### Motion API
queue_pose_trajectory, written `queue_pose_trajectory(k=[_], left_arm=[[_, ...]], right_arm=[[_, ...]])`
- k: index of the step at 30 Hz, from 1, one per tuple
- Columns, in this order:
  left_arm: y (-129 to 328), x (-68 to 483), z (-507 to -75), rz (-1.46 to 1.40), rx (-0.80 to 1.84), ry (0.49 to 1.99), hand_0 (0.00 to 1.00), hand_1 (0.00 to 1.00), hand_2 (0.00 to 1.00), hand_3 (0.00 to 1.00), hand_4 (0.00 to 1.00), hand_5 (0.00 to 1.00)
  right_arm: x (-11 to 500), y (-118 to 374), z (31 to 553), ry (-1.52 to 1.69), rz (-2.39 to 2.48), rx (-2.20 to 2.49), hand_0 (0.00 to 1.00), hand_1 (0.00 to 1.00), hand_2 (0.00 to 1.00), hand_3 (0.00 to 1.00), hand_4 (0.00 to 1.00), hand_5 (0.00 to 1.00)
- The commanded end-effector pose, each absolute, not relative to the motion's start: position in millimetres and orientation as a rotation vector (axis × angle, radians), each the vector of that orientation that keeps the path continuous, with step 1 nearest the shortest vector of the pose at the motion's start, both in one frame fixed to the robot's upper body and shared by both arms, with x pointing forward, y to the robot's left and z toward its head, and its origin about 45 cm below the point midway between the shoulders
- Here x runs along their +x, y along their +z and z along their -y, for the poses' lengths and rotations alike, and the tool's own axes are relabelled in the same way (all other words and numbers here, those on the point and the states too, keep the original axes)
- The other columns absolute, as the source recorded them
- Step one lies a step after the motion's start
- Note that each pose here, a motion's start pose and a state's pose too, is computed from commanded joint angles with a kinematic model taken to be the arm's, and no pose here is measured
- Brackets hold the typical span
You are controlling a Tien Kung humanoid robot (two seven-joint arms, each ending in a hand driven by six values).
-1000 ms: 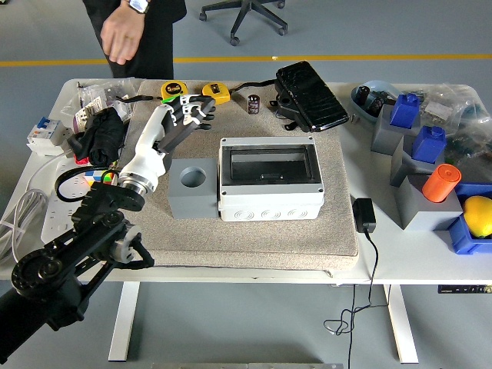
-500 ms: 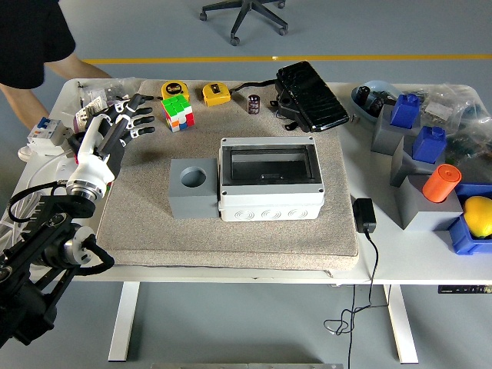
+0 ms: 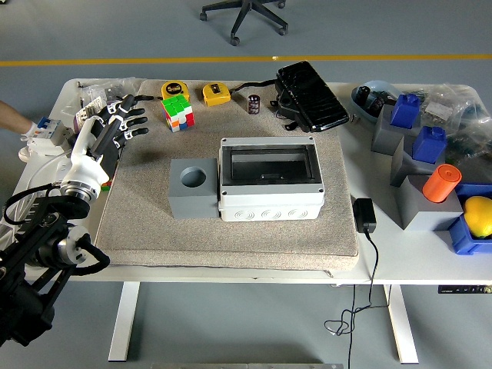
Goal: Fetch the battery,place it into the box,close the lid of the box
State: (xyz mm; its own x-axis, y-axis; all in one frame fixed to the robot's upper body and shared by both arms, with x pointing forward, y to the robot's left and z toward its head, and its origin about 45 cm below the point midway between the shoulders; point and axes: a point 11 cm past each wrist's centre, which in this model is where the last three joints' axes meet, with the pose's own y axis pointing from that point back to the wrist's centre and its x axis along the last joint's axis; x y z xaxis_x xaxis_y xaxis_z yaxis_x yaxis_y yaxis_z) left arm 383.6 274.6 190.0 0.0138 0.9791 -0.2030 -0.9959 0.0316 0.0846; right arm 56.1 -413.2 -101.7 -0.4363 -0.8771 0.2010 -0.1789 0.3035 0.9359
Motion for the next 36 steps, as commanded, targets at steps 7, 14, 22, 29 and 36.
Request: queue_pose_trajectory(k=[7,14,22,29,36], left_arm=[[189.2,384.1,-266.6,-0.237,-0.091,1.522,0.491,0.572,0.552,0.571,0.949,0.507],[191.7,385.8,-265.0,-0.238,-0.102,1.521,0.49,0.571,0.553,0.571,0.95,0.507],[195.3,388.1,-265.9,-0.235,-0.112,1.523,0.493,0.571,0.553,0.571,0.951,0.505],[197.8,389.3,-266.4,-0.232,-0.121,1.525,0.491,0.569,0.553,0.57,0.952,0.502],[198.9,389.8,-265.9,-0.231,-0.125,1.524,0.489,0.566,0.554,0.571,0.953,0.502]], right_arm=[[57.5,-101.4,413.6,-1.171,1.822,0.948,0.607,0.628,0.65,0.573,0.969,0.523],[58.4,-101.3,413.2,-1.171,1.823,0.95,0.607,0.628,0.65,0.573,0.969,0.524],[59.2,-101.2,413.4,-1.174,1.829,0.948,0.608,0.628,0.65,0.573,0.969,0.524],[59.9,-101.2,412.9,-1.175,1.83,0.951,0.608,0.628,0.65,0.573,0.969,0.525],[59.9,-101.2,413.1,-1.175,1.83,0.951,0.608,0.628,0.65,0.573,0.969,0.525]])
